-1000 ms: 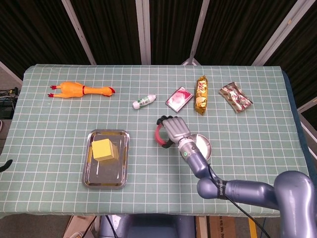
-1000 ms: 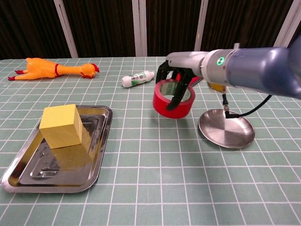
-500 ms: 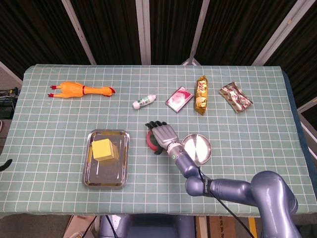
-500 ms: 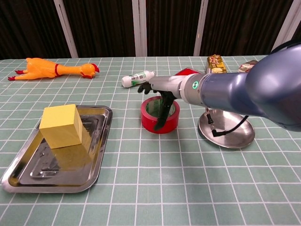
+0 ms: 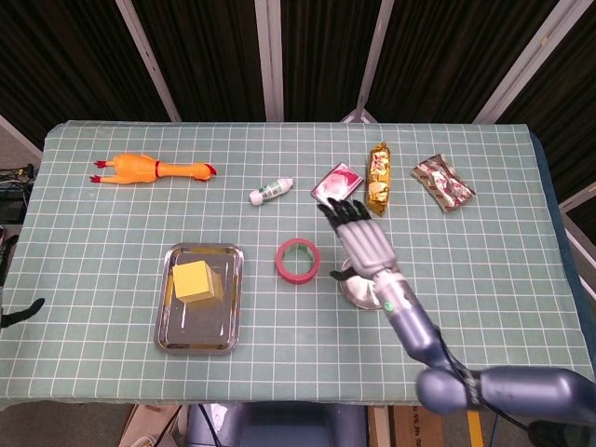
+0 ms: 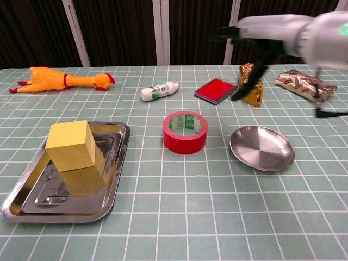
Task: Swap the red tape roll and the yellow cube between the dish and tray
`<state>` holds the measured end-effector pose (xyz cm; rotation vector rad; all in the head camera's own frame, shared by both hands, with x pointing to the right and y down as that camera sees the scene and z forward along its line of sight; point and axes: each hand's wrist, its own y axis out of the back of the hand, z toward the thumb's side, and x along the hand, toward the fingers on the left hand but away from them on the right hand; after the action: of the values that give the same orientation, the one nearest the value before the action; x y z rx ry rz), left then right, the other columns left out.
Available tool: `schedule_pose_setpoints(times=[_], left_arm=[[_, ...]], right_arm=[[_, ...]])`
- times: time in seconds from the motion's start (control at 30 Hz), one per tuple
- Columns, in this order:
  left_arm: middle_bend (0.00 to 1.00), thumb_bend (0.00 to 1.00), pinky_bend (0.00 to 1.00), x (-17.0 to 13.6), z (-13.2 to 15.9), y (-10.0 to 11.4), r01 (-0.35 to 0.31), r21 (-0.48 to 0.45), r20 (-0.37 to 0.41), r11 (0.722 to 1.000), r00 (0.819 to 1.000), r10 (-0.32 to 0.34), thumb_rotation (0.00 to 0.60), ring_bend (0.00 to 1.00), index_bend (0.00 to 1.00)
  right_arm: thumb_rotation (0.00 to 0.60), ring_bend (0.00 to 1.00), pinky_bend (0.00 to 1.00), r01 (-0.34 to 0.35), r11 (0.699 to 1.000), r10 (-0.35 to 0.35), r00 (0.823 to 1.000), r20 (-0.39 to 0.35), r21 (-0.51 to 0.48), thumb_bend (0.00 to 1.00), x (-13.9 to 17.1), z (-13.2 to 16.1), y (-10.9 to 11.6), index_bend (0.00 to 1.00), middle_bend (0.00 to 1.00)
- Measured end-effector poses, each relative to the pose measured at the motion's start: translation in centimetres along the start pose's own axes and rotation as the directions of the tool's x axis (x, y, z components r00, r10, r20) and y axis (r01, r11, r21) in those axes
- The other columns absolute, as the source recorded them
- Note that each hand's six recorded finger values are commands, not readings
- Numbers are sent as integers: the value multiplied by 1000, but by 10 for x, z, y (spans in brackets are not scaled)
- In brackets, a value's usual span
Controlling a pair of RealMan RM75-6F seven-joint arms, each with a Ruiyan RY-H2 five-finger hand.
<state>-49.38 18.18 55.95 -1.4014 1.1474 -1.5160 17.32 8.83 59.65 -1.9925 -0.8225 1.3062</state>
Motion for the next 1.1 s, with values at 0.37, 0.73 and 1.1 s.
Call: schedule_pose_setpoints(times=[0.37, 0.73, 1.1], left_arm=[[0, 0, 91, 44, 83, -11, 209, 53, 179, 977, 960, -215, 600, 0, 99], [0, 0, 91, 56, 172, -49, 369, 140, 296, 919, 870, -395, 600, 0, 98], [25, 2, 152, 48, 212, -95, 427, 174, 362, 887, 810, -461, 600, 6, 114]], right_arm=[[600, 0, 1, 133, 990, -126, 978, 165, -37, 0, 160, -122, -20, 2, 0], [600, 0, 0, 124, 992, -113, 967, 229, -38, 0, 190, -164, -43, 2, 0], [600, 0, 0, 134, 990, -122, 970, 208, -45, 0, 189, -159, -45, 2, 0]])
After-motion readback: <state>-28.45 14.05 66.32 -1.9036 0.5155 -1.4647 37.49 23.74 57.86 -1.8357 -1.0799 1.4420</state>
